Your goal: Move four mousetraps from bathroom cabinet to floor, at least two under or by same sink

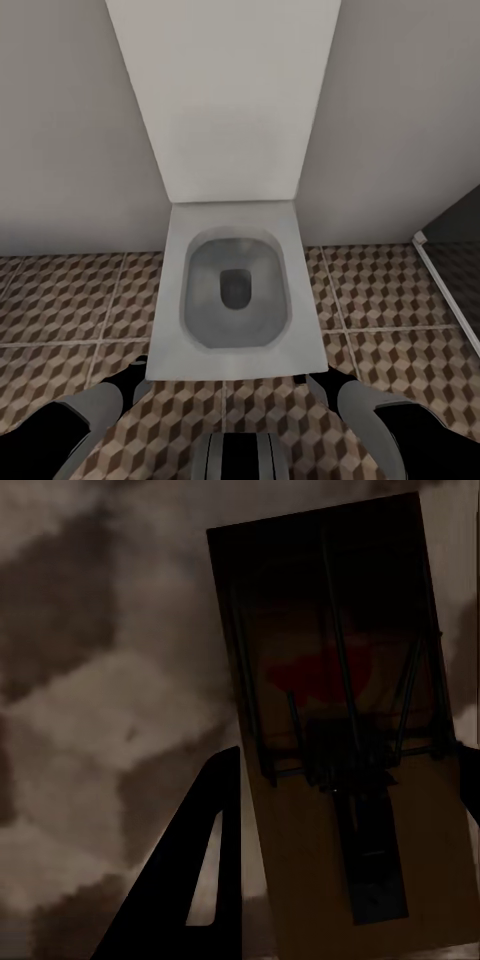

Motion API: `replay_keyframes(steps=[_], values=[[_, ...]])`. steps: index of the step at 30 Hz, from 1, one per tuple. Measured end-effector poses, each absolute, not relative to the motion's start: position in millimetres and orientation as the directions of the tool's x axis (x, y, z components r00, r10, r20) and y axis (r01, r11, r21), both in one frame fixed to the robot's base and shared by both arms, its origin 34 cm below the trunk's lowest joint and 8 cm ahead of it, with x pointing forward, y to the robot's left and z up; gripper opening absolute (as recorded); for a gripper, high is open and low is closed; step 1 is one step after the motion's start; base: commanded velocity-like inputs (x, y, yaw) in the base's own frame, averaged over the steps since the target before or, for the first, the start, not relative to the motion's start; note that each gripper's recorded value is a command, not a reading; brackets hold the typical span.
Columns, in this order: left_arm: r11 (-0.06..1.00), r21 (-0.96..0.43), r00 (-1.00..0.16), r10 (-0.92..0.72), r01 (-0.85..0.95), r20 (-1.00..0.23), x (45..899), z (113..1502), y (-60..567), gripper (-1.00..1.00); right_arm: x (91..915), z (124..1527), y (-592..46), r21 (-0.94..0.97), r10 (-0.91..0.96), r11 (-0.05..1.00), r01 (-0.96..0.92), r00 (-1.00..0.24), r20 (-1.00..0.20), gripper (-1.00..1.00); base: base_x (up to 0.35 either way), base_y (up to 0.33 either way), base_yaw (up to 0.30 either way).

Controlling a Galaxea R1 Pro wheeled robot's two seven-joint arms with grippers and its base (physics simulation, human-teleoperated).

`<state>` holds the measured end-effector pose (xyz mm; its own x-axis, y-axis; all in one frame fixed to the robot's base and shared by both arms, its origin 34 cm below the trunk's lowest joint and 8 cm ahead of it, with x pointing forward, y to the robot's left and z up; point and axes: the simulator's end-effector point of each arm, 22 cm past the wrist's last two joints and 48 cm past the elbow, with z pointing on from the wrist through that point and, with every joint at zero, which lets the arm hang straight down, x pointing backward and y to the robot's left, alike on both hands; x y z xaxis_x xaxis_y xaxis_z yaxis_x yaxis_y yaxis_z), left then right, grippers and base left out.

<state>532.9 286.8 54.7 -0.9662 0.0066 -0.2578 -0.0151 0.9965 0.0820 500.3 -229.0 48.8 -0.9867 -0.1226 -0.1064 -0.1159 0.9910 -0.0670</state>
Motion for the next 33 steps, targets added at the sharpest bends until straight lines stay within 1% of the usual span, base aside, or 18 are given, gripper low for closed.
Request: replay_keyframes(steps=[6, 26, 33], values=[[0.996, 0.083, -0.966, 0.006, -0.016, -0.258, 533.3, 54.8, 286.7, -1.00, 500.1, 48.7, -229.0, -0.067, -0.123, 0.991, -0.116, -0.987, -0.106, -1.00, 0.195, 0.046, 0.000], [0.997, 0.082, -0.966, 0.006, -0.016, -0.258, 533.2, 54.6, 285.3, -1.00, 500.1, 48.6, -229.0, -0.067, -0.123, 0.991, -0.116, -0.987, -0.106, -1.00, 0.009, 0.002, 0.000], [0.996, 0.082, -0.966, 0.005, -0.017, -0.257, 532.8, 54.6, 285.3, -1.00, 500.2, 48.8, -229.0, -0.067, -0.124, 0.991, -0.117, -0.987, -0.106, -1.00, 0.166, 0.000, 0.000]])
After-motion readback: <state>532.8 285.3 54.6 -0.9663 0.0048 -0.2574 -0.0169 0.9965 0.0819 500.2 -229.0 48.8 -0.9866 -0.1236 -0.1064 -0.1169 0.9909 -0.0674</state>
